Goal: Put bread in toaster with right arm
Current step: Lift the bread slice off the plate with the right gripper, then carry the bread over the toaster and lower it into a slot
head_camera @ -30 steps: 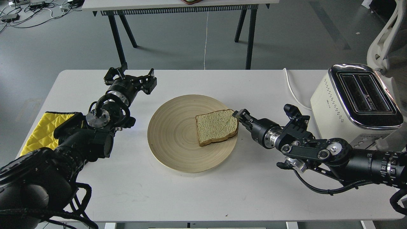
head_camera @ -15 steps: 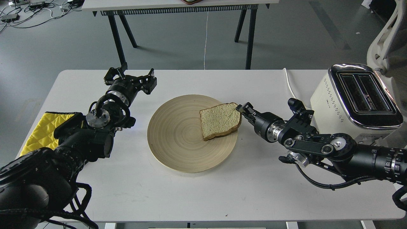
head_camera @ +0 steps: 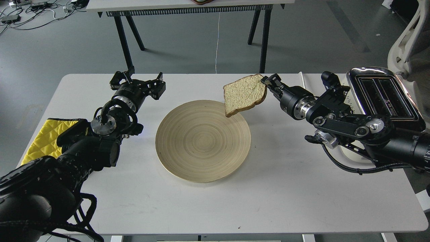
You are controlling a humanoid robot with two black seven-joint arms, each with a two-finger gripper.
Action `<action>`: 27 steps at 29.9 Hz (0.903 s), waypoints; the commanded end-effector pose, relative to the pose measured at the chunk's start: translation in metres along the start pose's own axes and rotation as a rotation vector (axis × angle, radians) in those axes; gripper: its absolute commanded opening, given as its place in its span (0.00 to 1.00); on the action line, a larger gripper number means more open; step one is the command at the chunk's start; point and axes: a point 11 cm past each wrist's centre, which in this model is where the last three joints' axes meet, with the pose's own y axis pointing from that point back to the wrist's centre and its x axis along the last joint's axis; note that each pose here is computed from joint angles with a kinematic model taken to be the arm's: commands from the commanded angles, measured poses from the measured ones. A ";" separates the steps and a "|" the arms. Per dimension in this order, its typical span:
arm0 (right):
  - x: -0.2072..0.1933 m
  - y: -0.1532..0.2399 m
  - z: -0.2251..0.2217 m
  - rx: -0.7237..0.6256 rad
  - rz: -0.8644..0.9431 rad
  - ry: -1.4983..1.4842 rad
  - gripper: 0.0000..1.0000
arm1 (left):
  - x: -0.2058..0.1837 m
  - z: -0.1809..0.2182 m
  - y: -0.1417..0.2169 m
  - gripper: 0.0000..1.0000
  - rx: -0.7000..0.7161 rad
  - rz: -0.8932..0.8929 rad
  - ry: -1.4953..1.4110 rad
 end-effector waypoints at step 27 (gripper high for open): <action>0.274 0.156 -0.041 -0.207 0.403 0.544 0.07 | 0.000 0.000 0.000 1.00 0.000 0.000 0.000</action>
